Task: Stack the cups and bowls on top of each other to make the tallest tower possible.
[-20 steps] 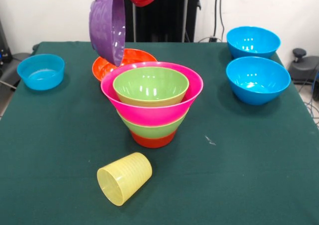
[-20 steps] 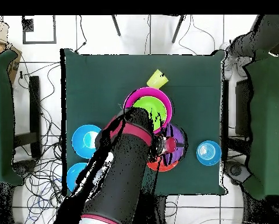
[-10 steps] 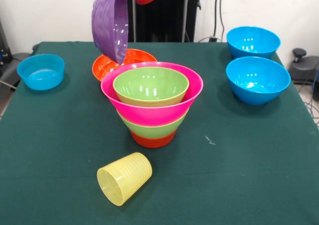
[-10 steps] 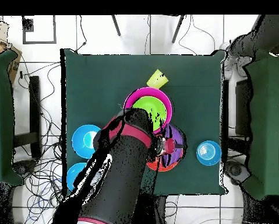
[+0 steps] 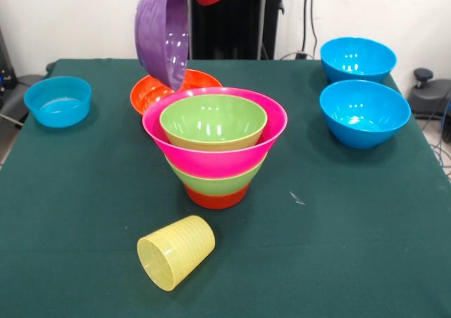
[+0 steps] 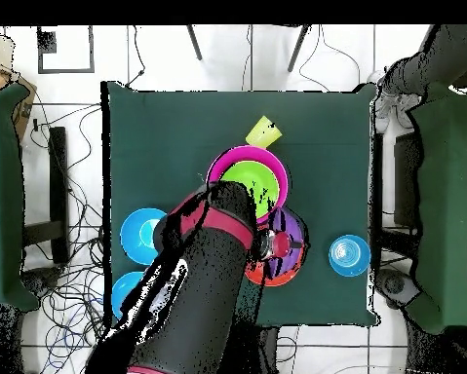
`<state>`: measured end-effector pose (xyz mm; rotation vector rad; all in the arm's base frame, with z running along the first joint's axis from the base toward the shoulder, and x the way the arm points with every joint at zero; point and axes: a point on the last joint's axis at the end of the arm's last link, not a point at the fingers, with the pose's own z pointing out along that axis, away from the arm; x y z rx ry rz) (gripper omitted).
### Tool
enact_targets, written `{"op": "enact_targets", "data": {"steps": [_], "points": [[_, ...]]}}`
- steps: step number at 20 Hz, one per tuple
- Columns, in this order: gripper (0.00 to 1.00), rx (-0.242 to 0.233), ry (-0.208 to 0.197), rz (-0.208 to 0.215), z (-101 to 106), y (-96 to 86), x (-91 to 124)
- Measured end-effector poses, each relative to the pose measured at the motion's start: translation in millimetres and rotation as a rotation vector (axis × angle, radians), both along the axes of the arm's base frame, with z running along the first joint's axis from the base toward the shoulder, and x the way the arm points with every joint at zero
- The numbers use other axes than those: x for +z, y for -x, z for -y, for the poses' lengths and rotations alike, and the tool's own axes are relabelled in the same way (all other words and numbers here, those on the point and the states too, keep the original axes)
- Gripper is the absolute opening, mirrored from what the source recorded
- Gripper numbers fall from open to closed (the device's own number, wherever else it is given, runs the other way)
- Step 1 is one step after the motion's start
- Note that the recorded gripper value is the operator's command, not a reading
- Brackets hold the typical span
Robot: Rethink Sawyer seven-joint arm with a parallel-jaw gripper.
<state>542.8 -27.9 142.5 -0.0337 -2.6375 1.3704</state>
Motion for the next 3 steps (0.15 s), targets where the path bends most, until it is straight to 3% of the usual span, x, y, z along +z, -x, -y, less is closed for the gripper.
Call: {"op": "enact_targets", "data": {"steps": [3], "points": [[0.0,-0.004,-0.004,0.007,-1.8,-2.1,0.9]]}}
